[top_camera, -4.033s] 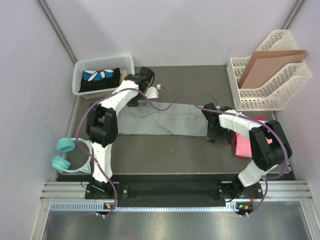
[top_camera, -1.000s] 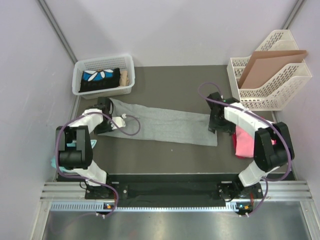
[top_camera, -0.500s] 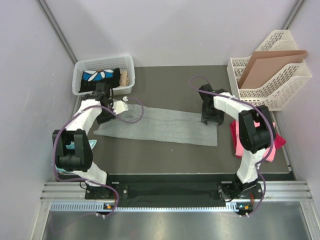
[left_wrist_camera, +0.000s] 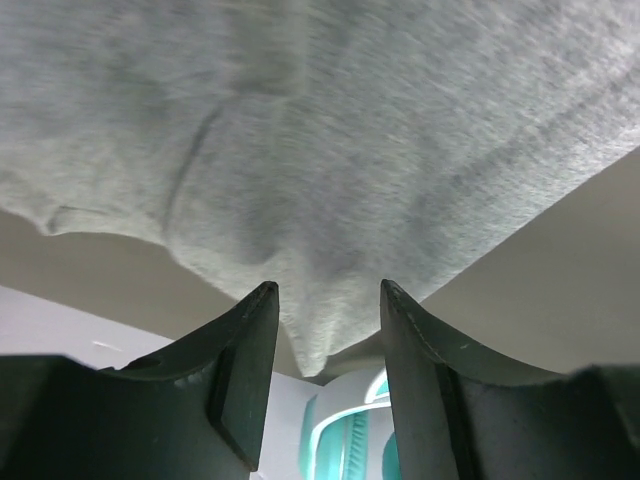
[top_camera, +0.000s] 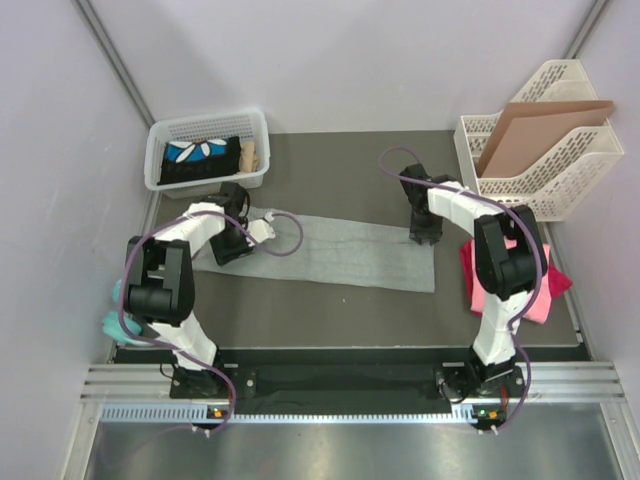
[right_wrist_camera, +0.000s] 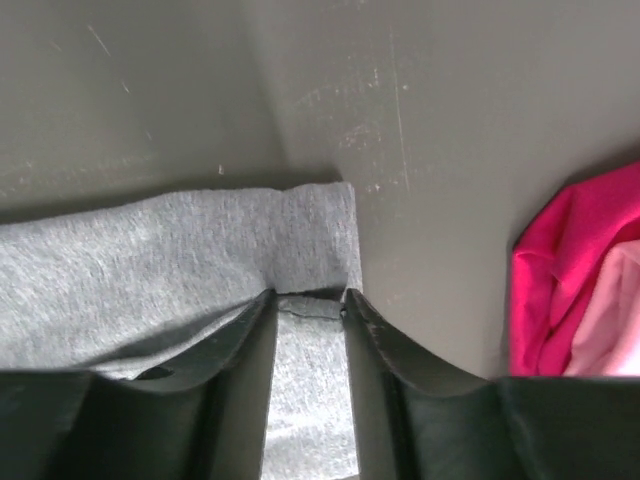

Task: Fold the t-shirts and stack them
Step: Fold the tshirt

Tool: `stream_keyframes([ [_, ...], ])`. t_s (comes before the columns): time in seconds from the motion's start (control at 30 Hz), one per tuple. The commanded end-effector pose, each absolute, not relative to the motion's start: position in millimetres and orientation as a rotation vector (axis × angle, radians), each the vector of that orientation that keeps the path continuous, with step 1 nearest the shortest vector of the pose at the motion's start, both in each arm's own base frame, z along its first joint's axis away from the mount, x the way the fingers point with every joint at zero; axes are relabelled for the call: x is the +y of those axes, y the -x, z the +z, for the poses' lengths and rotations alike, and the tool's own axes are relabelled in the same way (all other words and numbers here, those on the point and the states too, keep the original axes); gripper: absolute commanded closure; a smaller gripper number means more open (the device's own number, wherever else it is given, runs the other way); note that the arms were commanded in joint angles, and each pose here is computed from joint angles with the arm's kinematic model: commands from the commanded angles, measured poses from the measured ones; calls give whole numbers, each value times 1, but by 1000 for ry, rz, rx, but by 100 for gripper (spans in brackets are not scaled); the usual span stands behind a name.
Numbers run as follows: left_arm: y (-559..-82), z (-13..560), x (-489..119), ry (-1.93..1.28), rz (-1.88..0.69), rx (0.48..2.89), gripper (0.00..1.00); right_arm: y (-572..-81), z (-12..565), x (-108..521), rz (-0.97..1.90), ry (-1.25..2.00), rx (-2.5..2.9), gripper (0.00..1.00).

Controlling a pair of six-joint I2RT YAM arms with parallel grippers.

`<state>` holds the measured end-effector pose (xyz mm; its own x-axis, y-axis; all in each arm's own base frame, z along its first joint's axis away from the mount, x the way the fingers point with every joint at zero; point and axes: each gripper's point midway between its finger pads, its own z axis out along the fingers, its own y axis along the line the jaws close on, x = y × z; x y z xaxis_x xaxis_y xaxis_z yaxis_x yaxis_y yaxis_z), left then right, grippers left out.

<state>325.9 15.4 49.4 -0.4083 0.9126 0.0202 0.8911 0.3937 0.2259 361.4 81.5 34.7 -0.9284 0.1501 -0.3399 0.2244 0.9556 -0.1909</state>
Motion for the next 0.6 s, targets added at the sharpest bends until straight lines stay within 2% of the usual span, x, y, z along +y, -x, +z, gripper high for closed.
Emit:
stream_keyframes([
  [0.0,-325,47,19,-1623,344,2518,50,-379,39,84,-296,-285,2735,71],
  [0.13,-323,48,22,-1623,369,2516,50,-373,46,84,-278,-283,2731,94],
  [0.2,-322,49,22,-1630,373,2511,50,-368,49,82,-280,-281,2734,99],
  [0.57,-313,45,28,-1638,412,2503,50,-325,95,81,-263,-251,2687,100],
])
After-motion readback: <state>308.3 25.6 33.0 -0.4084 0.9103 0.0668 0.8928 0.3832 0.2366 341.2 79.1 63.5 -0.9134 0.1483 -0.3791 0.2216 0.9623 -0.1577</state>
